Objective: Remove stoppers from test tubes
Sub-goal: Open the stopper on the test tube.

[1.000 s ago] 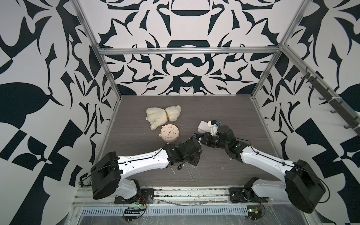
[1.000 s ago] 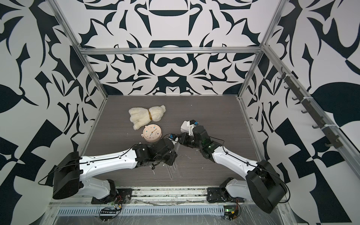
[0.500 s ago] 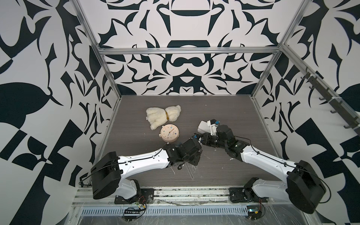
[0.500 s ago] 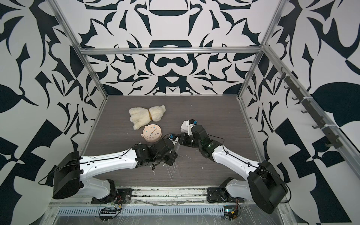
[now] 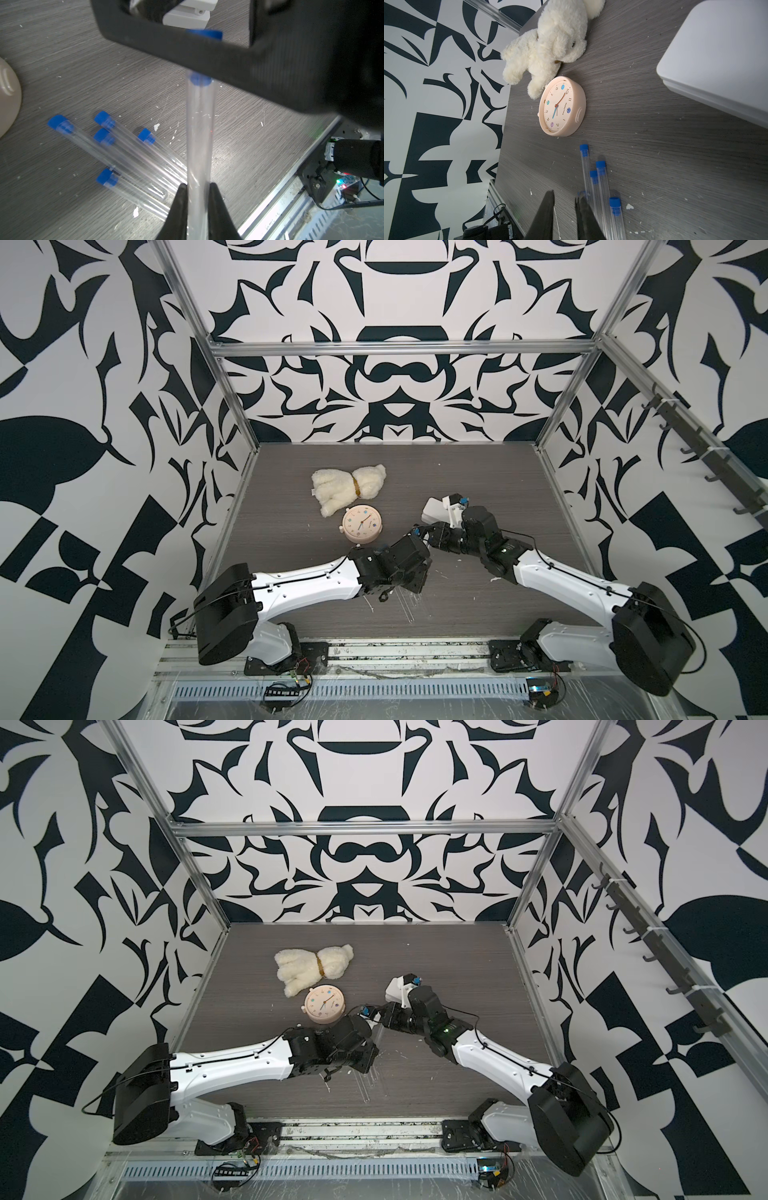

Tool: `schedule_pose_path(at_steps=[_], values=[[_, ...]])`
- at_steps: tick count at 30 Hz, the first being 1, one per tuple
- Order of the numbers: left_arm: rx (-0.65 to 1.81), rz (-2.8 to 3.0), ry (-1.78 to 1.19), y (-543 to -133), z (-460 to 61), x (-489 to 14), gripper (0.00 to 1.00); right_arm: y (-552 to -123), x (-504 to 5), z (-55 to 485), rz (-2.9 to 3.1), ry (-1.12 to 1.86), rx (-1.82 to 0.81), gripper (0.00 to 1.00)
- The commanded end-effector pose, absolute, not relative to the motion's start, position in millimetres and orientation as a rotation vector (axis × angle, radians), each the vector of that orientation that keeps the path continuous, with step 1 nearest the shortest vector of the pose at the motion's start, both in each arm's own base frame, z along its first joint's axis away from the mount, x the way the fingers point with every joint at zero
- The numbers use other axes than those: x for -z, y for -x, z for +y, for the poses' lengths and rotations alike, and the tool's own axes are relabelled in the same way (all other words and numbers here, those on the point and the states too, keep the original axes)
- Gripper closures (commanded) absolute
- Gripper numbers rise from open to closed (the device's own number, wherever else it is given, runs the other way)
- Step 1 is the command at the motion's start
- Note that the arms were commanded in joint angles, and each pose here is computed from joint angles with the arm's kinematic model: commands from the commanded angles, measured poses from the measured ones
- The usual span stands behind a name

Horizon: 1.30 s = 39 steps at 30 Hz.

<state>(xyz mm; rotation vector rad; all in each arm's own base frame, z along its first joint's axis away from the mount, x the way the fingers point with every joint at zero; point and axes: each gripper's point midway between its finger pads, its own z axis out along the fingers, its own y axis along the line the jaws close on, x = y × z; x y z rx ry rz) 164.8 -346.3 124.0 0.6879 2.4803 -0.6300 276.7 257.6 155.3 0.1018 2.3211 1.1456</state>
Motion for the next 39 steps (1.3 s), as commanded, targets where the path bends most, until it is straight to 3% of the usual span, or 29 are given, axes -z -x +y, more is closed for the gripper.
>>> schedule_pose_path(at_steps=[1, 9, 16, 39], values=[[0.587, 2.506, -0.709, -161.7, -339.4, -113.0, 0.88, -284.3, -181.3, 263.2, 2.237, -0.091, -1.198, 0.79], [0.588, 2.505, -0.708, -161.8, -339.3, -113.9, 0.88, -284.9, -178.8, 263.0, 2.243, -0.098, -1.196, 0.87], [0.585, 2.504, -0.709, -162.7, -340.5, -113.4, 0.88, -284.1, -176.7, 266.2, 2.249, -0.098, -1.220, 0.78], [0.580, 2.504, -0.711, -163.0, -340.4, -112.8, 0.88, -282.5, -171.5, 270.4, 2.262, -0.096, -1.231, 0.83]])
